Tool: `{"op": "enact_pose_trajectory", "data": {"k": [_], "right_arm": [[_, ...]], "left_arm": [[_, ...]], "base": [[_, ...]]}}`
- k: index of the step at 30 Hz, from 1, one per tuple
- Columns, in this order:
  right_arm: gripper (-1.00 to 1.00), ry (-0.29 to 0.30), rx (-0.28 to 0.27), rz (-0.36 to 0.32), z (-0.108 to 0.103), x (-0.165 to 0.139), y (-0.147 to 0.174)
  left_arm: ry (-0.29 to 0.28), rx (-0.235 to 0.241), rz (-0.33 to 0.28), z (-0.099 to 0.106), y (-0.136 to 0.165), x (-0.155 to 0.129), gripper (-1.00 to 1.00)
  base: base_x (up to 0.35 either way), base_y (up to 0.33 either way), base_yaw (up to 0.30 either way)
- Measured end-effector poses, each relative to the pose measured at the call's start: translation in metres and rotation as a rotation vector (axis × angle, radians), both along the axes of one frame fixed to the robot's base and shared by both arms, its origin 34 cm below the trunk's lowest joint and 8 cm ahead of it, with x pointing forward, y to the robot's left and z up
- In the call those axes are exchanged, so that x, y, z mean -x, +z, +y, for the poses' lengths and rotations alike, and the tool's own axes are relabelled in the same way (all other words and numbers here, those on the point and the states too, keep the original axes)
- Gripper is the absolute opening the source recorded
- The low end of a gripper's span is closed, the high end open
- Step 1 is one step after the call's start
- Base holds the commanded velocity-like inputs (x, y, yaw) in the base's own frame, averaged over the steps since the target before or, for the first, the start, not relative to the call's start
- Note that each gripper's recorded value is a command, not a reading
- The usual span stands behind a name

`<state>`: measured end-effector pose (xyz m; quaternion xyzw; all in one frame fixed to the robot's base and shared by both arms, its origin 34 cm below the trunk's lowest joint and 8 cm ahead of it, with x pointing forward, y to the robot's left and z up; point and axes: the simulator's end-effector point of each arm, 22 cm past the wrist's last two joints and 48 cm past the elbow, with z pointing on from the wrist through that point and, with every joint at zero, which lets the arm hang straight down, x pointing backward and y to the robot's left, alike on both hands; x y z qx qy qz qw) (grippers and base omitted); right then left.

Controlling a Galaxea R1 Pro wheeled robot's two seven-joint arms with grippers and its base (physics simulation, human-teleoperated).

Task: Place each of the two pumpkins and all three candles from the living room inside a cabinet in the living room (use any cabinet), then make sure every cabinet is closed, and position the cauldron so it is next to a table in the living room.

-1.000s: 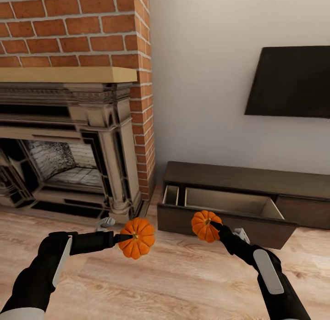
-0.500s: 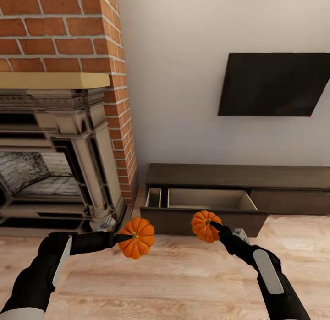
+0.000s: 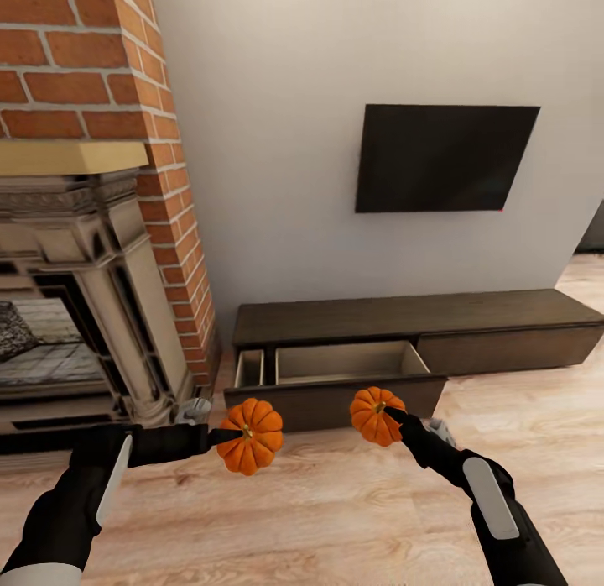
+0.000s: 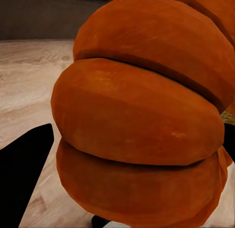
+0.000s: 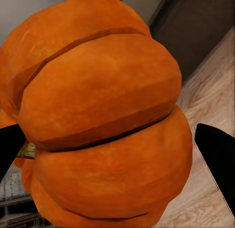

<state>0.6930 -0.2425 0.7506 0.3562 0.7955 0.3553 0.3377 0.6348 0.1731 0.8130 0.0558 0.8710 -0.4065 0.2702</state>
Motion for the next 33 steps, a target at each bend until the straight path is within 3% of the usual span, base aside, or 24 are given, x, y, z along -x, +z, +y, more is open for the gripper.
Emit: {"op": "enact_pose_trajectory", "data": {"k": [4,8,15,21,26,29,32,33], "right_arm": [[-1.00,0.000,0.000,0.000,0.000,0.000,0.000],[-1.00,0.000,-0.001,0.000,0.000,0.000,0.000],[-1.00,-0.001,-0.001,-0.001,0.000,0.000,0.000],[-1.00,0.000,0.003,0.002,0.000,0.000,-0.001],[-1.00,0.004,0.009,0.005,0.001,0.001,-0.002],[-1.00,0.010,0.016,0.008,0.003,0.001,-0.002],[-1.00,0.014,0.038,0.029,0.002,0.003,-0.007],[-1.00,0.052,0.107,0.093,0.014,0.012,-0.021]], "left_arm": [[0.002,-0.004,0.001,0.001,-0.001,0.000,-1.00],[0.074,-0.119,0.016,0.020,-0.020,-0.009,-1.00],[0.149,-0.208,0.040,0.034,-0.036,-0.016,-1.00],[0.247,-0.352,0.069,0.057,-0.056,-0.022,-1.00],[0.361,-0.528,0.108,0.082,-0.075,-0.023,-1.00],[0.387,-0.564,0.119,0.085,-0.078,-0.022,-1.00],[0.392,-0.567,0.122,0.084,-0.078,-0.022,-1.00],[0.389,-0.567,0.122,0.081,-0.078,-0.022,-1.00]], "base": [[0.000,0.000,-0.288],[0.000,0.000,-0.288],[0.000,0.000,-0.288],[0.000,0.000,-0.288],[0.000,0.000,-0.288],[0.000,0.000,-0.288],[0.000,0.000,-0.283],[0.000,0.000,-0.249]]}}
